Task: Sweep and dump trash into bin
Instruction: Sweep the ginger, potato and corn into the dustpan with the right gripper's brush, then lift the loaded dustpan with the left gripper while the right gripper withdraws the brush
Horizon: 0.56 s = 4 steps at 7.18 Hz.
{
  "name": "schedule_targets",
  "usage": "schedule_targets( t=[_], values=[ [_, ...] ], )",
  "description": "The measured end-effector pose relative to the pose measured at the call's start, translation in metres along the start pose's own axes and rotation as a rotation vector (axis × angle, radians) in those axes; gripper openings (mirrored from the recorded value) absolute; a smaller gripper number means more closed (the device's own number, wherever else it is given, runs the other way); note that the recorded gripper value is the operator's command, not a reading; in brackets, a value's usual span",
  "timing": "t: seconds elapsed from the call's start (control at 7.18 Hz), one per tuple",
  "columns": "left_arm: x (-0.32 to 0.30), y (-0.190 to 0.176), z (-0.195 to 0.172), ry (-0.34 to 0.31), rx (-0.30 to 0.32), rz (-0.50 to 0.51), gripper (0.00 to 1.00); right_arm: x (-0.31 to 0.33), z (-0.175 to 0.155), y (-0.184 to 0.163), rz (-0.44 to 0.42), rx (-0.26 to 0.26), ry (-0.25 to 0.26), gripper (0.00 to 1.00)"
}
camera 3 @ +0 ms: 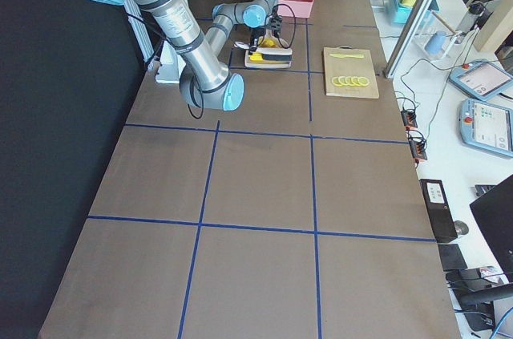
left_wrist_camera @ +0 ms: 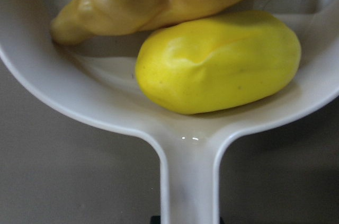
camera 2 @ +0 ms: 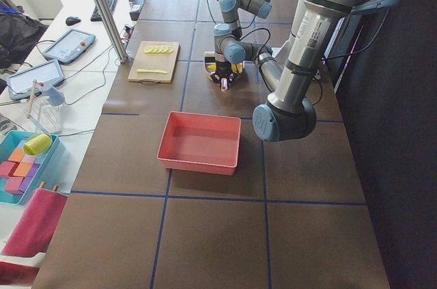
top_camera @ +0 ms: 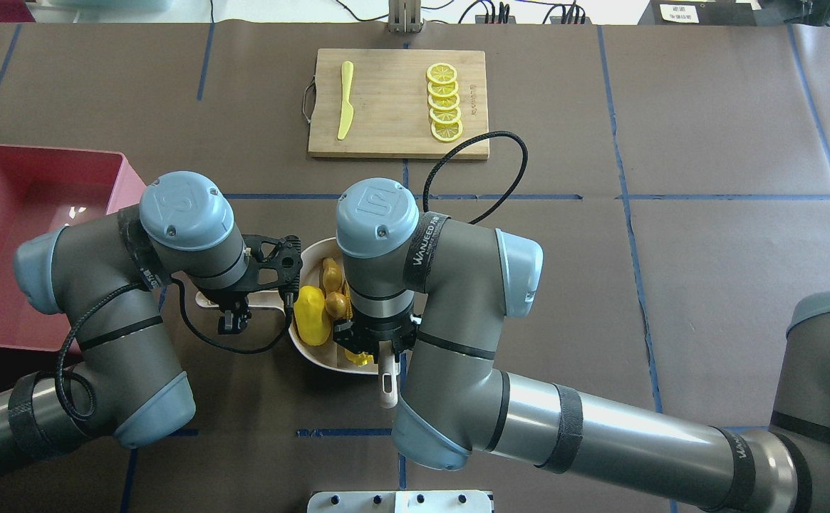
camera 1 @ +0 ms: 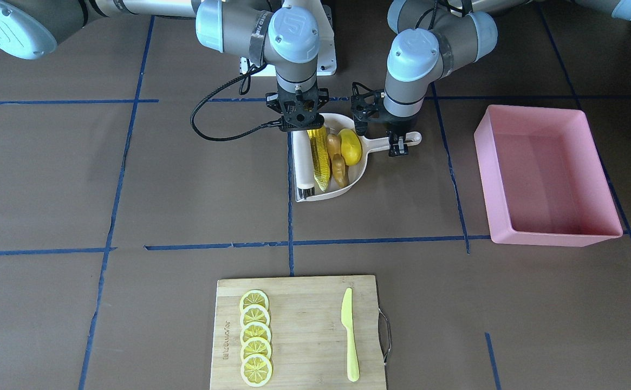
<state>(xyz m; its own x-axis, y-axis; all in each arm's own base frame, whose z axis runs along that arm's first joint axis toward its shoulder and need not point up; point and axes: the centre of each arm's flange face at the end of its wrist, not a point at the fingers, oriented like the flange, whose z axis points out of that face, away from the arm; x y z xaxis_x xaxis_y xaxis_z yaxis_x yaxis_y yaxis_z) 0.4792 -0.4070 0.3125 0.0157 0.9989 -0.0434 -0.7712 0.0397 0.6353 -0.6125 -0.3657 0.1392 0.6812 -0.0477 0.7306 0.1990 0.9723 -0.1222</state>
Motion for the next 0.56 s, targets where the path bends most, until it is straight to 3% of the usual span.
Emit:
schedule_targets(
  t=[0.56],
  values=[
    [0.0, -0.003, -0.003, -0.008, 0.038, 0.019, 0.0, 0.041, -0.04, 0.001, 0.004, 0.044, -0.056, 0.0]
  ],
)
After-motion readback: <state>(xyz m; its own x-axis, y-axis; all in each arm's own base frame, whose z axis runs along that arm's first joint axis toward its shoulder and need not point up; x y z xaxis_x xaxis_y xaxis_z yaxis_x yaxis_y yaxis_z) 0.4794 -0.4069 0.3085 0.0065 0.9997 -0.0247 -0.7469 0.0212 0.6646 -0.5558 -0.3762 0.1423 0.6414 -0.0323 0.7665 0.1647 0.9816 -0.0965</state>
